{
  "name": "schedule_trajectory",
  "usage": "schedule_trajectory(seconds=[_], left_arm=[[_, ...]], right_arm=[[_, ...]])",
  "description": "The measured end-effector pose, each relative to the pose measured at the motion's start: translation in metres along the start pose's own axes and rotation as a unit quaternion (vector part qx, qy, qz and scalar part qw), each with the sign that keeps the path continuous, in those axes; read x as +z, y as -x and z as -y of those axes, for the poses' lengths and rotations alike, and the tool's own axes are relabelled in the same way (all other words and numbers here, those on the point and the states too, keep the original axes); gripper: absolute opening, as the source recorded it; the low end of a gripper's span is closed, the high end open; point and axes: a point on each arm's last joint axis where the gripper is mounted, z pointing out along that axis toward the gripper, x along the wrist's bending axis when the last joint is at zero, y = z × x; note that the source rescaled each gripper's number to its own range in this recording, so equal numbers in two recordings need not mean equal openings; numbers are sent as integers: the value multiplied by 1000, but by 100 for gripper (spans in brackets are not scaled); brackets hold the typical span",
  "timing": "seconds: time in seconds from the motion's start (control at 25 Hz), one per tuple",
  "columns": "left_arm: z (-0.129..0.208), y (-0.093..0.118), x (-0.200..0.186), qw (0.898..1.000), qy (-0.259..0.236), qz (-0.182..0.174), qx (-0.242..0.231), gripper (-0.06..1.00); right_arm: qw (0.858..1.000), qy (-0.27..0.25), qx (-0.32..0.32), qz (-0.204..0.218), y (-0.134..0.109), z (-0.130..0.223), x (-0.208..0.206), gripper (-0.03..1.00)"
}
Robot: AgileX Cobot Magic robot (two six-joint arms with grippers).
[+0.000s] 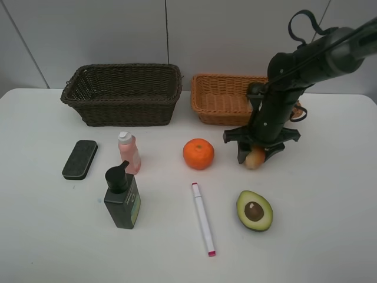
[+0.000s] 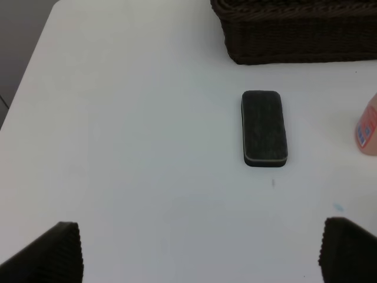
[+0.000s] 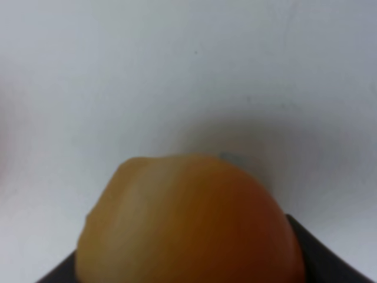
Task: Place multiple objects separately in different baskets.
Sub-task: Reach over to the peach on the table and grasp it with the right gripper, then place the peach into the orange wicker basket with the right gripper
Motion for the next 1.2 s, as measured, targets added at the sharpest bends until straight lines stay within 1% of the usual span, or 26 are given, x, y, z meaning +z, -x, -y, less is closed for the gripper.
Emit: schedule_trajectory(seconds=[0.28,0.36,0.6,0.8,0.88,1.04,1.12,1.2], left_arm=[[0,0,0,1000,0,0,0,100],[0,0,0,1000,0,0,0,100],[0,0,0,1000,0,0,0,100],[0,0,0,1000,0,0,0,100],[0,0,0,1000,0,0,0,100],[0,0,0,1000,0,0,0,100],[0,0,0,1000,0,0,0,100],[0,0,0,1000,0,0,0,100]], right_arm=[[1000,-3,2,1,0,1,-1,56],[1000,7,2,-2,0,0,-10,56],[997,80,-4,-12,1,-5,-70,56],[991,134,-20,11,2,-27,-122,56],[986,164,-17,17,7,-39,-140,56],[977,212,8,21,25,-62,-165,56],[975,219,21,26,36,-73,-164,56],[975,220,32,31,46,-84,-154,56]])
